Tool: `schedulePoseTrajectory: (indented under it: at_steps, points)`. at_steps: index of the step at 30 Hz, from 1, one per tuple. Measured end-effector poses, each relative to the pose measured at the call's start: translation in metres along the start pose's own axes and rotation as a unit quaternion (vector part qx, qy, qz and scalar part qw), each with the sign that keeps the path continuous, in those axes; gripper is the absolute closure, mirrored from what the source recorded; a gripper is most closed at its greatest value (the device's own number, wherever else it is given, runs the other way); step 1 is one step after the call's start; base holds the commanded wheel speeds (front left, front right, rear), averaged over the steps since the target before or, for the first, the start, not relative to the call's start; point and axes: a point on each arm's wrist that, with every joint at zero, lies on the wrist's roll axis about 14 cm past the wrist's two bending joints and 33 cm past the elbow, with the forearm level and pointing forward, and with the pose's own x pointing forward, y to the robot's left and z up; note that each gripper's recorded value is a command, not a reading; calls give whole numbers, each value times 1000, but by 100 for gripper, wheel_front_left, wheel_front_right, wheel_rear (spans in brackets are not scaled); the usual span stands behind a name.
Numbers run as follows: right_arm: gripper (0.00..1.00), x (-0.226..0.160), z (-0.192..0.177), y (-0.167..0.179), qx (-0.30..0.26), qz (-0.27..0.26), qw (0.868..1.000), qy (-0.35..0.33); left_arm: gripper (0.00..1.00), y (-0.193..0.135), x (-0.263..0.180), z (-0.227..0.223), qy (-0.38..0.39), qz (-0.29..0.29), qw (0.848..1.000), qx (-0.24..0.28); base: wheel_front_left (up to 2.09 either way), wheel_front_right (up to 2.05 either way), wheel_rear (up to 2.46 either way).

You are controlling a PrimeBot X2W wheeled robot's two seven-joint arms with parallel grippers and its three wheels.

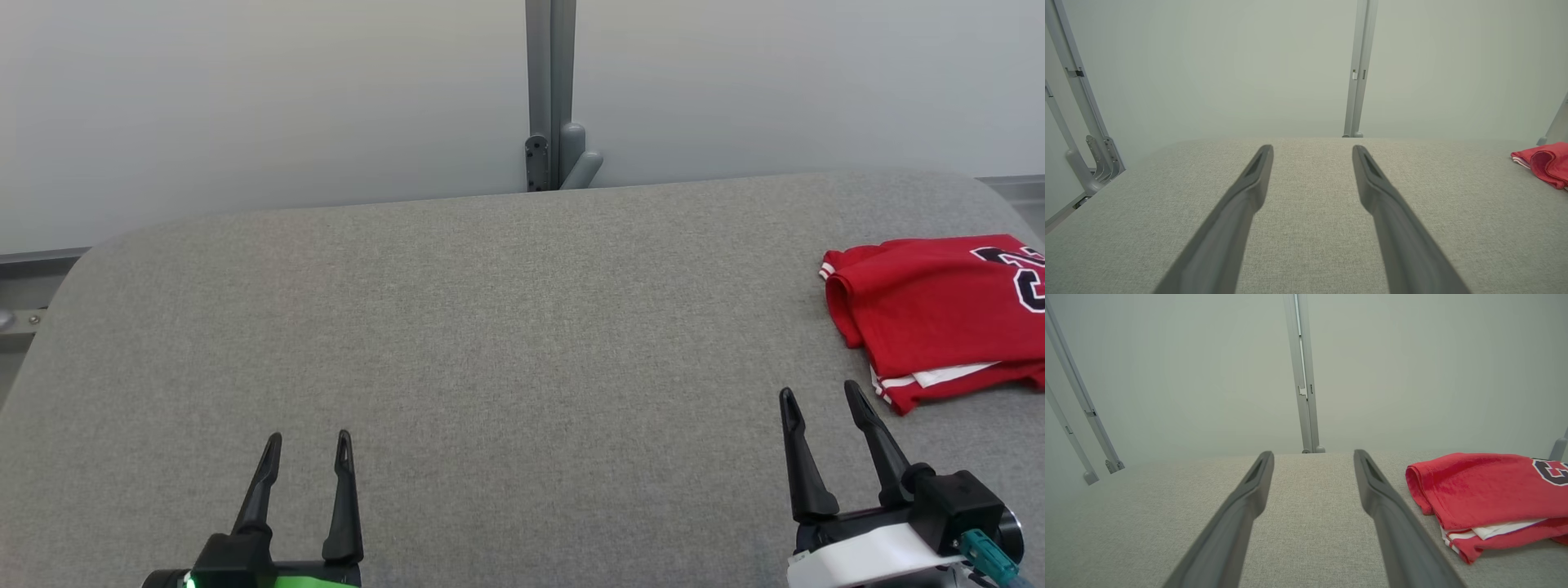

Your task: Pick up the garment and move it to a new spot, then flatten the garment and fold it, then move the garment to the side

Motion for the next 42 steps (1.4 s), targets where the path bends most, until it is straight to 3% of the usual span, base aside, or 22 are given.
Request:
schedulePoseTrajectory:
  at_steps: [1,2,8,20,42]
  points:
    - [0,0,-1,0,0,0,1000,1,0,1,0,-1,1,2,1000,2,0,0,0]
    - [100,-1,-2,0,0,-1,1000,3,100,1,0,-2,3,2,1000,2,0,0,0]
    - [100,-10,-23,-1,10,-7,999,39,100,3,-8,-23,39,7,999,0,0,0,0]
    - [100,-3,-34,-11,120,-39,990,56,100,20,-8,-34,65,46,991,-112,0,0,0]
    - [100,14,-44,-25,284,-80,953,70,100,44,7,-34,66,91,953,-280,0,0,0]
